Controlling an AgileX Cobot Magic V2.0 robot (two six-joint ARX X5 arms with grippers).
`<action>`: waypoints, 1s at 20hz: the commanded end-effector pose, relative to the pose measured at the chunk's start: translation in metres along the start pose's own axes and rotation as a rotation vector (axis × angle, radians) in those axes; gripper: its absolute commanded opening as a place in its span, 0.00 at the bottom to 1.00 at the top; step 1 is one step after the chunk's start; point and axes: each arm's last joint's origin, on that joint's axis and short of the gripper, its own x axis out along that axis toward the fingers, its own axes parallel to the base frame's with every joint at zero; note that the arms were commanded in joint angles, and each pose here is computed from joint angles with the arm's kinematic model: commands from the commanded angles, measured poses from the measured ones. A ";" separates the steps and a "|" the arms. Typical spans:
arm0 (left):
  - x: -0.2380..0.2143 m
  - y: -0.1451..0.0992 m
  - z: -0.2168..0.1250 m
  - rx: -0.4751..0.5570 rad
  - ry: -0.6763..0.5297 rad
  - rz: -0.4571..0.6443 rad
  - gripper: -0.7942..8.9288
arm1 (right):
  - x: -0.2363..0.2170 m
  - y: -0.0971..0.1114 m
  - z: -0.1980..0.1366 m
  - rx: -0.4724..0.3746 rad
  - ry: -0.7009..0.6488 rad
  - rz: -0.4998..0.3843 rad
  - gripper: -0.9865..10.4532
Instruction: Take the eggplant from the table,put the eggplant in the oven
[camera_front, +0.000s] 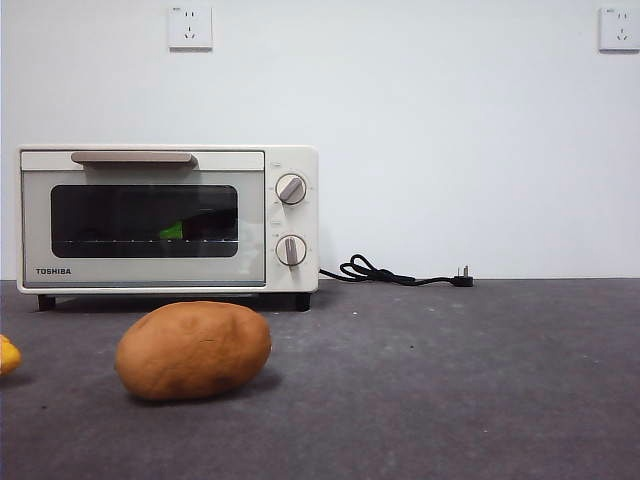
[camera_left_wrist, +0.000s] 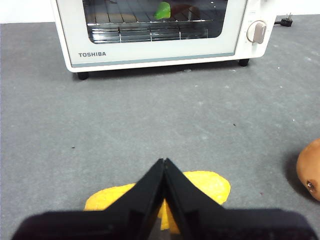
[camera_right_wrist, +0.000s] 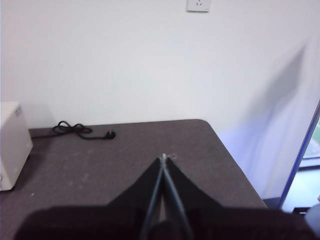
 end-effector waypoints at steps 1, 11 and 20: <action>0.001 0.000 -0.001 -0.006 -0.002 -0.002 0.08 | 0.031 0.008 -0.036 -0.005 0.003 0.023 0.09; 0.001 0.000 -0.001 -0.006 -0.002 -0.002 0.08 | 0.150 0.038 -0.202 0.096 -0.071 0.125 0.09; 0.001 0.000 -0.002 -0.007 0.003 -0.002 0.08 | 0.180 0.048 -0.275 0.097 0.032 0.133 0.09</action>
